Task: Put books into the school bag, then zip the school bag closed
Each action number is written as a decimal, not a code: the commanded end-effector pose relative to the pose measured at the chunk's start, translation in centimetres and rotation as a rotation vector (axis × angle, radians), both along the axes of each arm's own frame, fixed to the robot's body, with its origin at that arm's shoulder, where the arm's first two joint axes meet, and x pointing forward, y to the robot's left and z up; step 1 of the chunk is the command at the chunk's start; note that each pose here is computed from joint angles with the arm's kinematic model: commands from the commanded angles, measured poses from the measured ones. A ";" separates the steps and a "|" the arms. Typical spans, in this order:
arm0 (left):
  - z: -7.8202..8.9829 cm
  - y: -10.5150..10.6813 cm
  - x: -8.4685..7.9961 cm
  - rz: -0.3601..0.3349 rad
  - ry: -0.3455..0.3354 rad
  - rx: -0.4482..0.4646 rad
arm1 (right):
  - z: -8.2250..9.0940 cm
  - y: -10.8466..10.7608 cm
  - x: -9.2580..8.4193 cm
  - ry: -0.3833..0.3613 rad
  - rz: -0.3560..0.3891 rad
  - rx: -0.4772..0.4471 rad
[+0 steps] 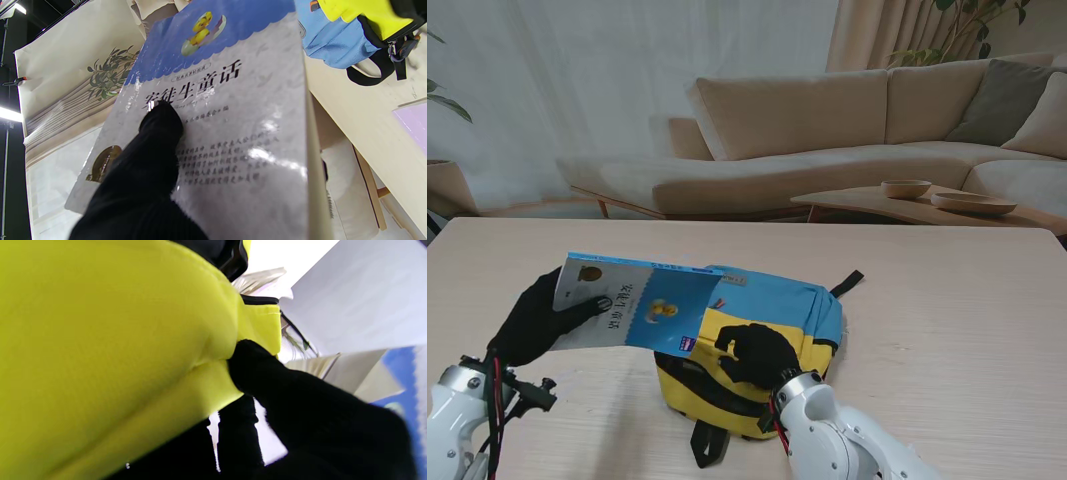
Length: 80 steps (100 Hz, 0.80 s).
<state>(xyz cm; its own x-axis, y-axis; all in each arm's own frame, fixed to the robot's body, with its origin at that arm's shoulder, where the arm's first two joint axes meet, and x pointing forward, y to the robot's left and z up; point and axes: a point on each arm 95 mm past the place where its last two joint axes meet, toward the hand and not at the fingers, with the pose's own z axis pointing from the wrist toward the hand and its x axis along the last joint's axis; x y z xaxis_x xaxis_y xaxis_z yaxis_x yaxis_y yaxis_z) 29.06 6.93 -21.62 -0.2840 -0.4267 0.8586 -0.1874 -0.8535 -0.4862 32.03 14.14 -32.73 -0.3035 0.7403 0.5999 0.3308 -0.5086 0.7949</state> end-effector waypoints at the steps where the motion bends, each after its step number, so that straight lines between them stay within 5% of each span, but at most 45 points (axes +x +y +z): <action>1: 0.5 -0.4 -0.7 -0.022 0.006 -0.001 | 1.6 0.5 0.7 -0.024 -0.001 0.024; 46: 0.0 -0.3 -3.1 -0.028 0.148 0.100 | 5.2 -0.6 3.3 -0.109 -0.132 0.079; 80: -2.0 -1.4 -2.0 -0.015 0.319 0.112 | 7.6 -0.8 3.5 -0.183 -0.166 0.132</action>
